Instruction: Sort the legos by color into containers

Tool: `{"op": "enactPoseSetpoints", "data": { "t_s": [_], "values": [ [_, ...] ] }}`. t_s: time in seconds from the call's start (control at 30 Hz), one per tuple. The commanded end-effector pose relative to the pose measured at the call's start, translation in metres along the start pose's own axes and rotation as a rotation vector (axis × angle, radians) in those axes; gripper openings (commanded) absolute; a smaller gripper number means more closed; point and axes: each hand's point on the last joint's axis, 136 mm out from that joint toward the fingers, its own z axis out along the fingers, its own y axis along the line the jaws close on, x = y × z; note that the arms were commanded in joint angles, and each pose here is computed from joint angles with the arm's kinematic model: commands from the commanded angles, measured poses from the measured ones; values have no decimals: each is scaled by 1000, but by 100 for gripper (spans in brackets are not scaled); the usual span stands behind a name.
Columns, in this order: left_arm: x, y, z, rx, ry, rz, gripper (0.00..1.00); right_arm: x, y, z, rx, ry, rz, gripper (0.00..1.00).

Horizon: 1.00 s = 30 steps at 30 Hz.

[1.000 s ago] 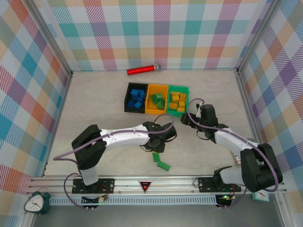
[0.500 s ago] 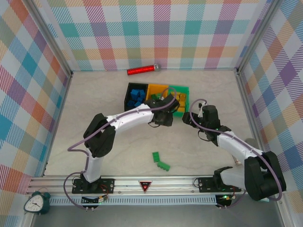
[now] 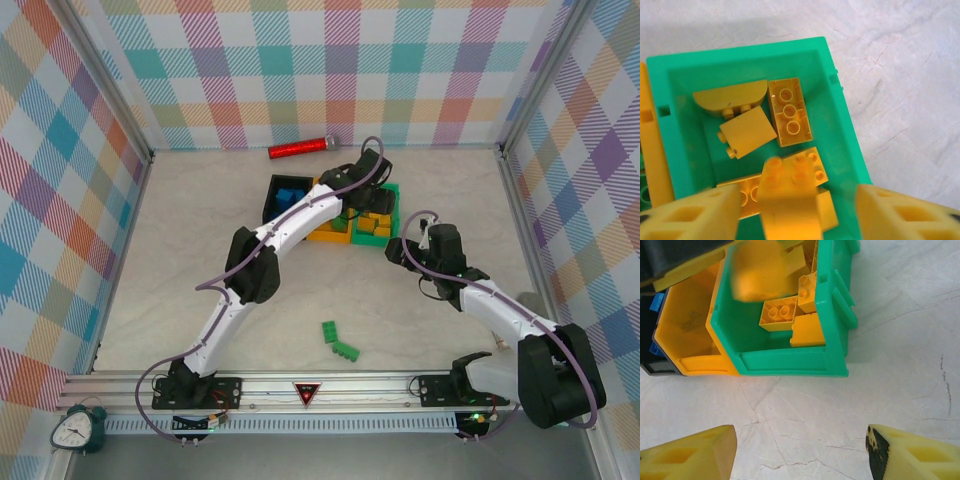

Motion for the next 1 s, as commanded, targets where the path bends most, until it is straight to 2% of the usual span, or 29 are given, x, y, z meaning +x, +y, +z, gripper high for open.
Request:
{"op": "enactPoseSetpoints", "data": {
  "t_s": [0.0,0.13,0.23,0.57,0.73,0.97],
  "values": [
    [5,8,-5,-23,39,19,70,-5,7,-3,-44,-22,10,69],
    [7,10,-19,-27,31,21,77,-4,8,-2,-48,-19,8,69],
    [7,12,-40,-17,-3,19,77,-3,9,0,-52,-13,-4,69],
    [45,41,-108,-27,-74,-5,77,12,30,19,-94,100,-98,69],
    [69,67,-126,-60,-74,-43,75,36,58,19,-146,226,-147,69],
    [97,103,-139,-87,-81,-121,76,101,95,-3,-166,454,-313,69]
  ]
}}
